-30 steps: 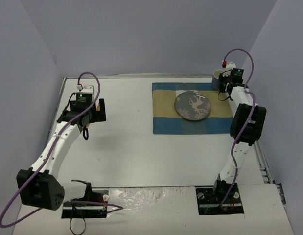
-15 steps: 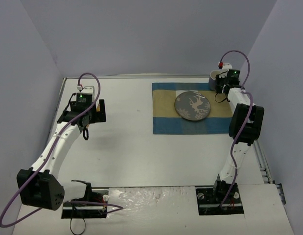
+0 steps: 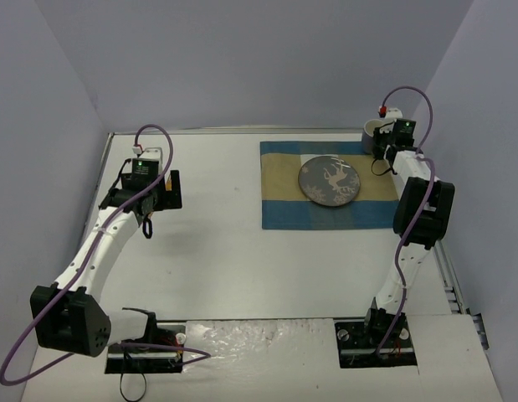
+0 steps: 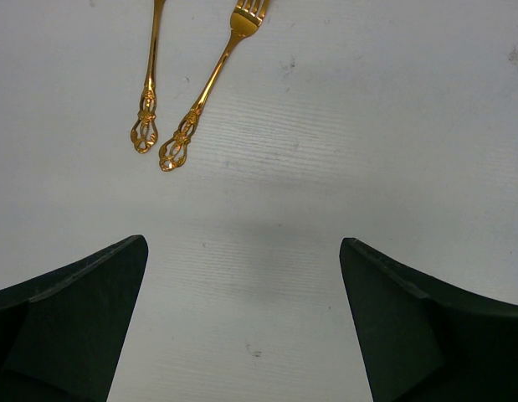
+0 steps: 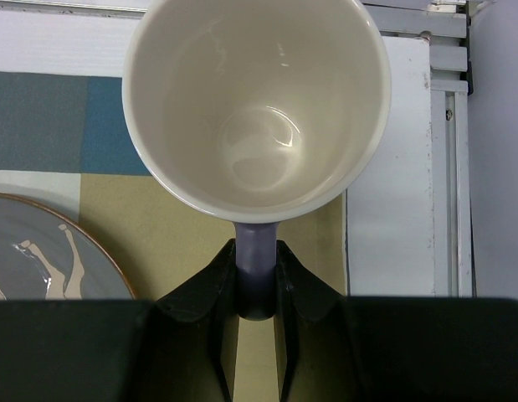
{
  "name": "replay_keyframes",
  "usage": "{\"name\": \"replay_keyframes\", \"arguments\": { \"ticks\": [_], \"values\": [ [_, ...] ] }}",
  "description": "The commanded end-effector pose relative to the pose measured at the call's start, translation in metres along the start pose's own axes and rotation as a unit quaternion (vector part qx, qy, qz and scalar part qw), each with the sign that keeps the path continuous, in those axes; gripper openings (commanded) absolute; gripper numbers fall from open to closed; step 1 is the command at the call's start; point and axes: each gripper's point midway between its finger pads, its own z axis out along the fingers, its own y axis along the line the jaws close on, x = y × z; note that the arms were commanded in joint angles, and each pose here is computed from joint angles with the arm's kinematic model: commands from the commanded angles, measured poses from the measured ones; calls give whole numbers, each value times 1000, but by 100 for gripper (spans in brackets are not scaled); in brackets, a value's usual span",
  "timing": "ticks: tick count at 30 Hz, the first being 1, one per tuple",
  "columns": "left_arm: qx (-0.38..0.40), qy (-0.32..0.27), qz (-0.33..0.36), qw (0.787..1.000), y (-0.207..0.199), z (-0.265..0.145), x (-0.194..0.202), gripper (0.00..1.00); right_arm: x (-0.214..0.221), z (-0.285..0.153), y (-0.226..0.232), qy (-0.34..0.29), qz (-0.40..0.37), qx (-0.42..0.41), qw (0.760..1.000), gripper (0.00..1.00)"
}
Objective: Set the dinner table for one person
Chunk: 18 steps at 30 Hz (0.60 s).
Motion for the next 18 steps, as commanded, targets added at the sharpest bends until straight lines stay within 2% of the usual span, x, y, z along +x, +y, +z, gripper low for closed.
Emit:
{"name": "replay_keyframes", "arguments": {
  "ticks": [1,18],
  "values": [
    [-1,-39,-6,999,1,-2,-23,97,-79,-14,-17,-120,-15,14,993,0],
    [4,-36,-4,999,-1,-1,-22,97,-43,1,-27,-84,-21,-4,996,0]
  ]
}}
